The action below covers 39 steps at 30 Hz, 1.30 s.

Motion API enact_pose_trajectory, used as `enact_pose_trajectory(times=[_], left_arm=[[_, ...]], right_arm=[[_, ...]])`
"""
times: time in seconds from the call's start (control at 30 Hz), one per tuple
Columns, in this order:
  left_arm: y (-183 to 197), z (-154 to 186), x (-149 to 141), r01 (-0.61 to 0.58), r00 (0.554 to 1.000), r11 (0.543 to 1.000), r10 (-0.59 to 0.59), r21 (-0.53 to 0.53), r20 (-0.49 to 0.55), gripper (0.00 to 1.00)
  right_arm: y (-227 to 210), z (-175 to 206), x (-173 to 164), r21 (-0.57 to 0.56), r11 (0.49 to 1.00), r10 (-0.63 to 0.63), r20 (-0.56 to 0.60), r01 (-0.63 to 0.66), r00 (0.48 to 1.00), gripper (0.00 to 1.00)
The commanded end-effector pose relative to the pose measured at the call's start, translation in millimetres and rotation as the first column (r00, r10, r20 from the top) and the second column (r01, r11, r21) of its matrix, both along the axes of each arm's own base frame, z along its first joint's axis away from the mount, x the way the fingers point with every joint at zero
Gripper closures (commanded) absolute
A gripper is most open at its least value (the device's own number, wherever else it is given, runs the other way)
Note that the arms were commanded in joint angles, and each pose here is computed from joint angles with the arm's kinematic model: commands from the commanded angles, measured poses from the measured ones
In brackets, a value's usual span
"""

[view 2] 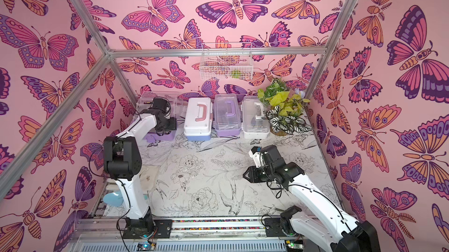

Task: Close toolboxes
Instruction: Pick up the toolbox from the corner of the board.

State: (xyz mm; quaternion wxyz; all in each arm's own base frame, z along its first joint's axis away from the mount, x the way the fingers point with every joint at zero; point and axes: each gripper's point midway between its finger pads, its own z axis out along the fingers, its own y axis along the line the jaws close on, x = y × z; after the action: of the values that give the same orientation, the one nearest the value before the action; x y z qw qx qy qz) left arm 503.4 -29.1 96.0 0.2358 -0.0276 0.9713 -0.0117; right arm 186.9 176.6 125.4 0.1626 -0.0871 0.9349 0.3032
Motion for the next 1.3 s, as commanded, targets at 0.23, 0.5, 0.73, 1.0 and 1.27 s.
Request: enact_pose_trajectory(times=[0.23,0.5,0.73,1.0,1.27], left_arm=[[-9.3,-50.0,7.5,0.039,0.991,0.998,-0.032,0.046,-0.131,0.59],[-2.3,-60.9,17.0,0.018,0.990,0.995,-0.005,0.096,-0.141,0.91],[8.5,-50.2,9.7,0.034,0.991,0.984,-0.011,0.173,-0.136,1.00],[30.6,32.2,-3.1,-0.032,0.999,0.934,0.026,0.355,0.022,1.00],[25.5,103.6,-25.2,-0.078,0.988,0.889,0.008,0.452,0.154,1.00]], right_arm=[[-8.0,-3.6,-2.6,-0.030,0.999,-0.024,-0.011,0.024,1.000,0.65],[-11.0,-5.4,-2.2,-0.047,0.998,-0.032,-0.010,0.031,0.999,0.65],[-8.9,-6.0,0.0,-0.043,0.999,-0.025,-0.008,0.025,1.000,0.65],[-8.5,-6.8,0.3,-0.048,0.999,-0.011,-0.003,0.011,1.000,0.65],[-5.9,-5.0,0.2,-0.033,0.999,-0.001,0.002,0.001,1.000,0.65]])
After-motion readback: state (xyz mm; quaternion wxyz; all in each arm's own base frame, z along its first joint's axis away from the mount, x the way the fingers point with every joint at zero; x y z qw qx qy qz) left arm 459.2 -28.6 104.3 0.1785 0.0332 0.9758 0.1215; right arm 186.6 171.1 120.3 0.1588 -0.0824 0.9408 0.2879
